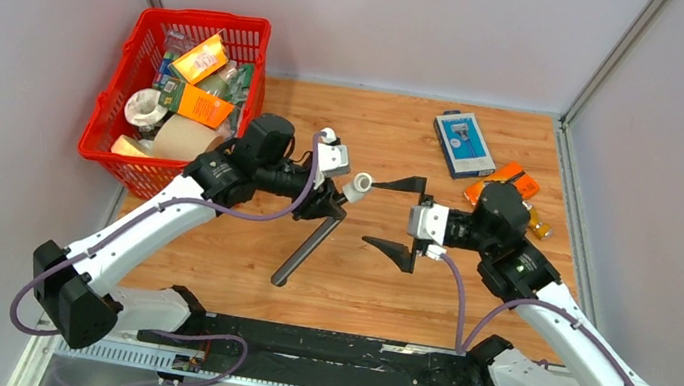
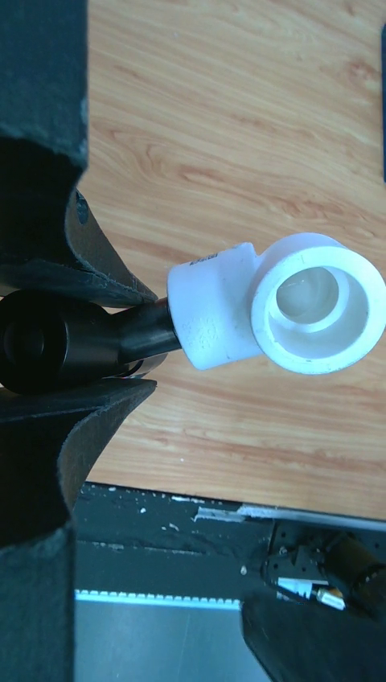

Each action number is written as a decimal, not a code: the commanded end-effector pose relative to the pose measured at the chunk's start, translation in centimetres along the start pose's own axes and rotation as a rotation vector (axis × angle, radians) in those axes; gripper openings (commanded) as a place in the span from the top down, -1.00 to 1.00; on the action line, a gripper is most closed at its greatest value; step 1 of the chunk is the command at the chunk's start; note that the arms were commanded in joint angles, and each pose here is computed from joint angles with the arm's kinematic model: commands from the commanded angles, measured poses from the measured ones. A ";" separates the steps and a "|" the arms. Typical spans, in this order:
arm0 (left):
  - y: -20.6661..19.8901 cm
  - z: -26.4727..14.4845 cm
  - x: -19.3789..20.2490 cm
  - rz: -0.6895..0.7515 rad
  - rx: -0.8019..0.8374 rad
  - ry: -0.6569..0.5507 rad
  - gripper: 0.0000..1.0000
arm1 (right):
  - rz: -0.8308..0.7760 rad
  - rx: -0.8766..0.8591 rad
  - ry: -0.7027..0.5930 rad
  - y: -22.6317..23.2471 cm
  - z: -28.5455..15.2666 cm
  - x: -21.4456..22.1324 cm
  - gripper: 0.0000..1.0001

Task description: Install the water faucets

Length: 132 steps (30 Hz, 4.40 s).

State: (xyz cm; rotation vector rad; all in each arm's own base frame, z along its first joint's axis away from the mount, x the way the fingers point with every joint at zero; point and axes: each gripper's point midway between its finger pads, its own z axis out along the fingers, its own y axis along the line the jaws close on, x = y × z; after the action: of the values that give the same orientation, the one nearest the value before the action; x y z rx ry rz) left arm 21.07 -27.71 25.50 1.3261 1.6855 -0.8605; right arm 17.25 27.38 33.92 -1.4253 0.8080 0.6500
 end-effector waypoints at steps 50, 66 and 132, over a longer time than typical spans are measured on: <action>-3.6 -3.0 -6.4 0.254 0.131 -0.158 1.00 | 0.147 -0.225 0.068 2.3 3.1 4.4 -0.65; -5.6 -2.8 -7.0 0.258 0.263 -0.207 1.00 | 0.143 -0.238 0.111 2.7 3.4 6.3 -0.49; -0.7 0.2 -4.0 0.092 0.058 -0.042 1.00 | 0.147 0.016 0.067 -1.0 0.7 1.6 -0.77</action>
State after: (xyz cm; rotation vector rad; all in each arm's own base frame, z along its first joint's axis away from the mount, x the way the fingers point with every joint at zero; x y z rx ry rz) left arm 21.13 -28.72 25.33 1.4152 1.6788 -0.8216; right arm 19.40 26.71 32.58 -1.3371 1.0455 0.6928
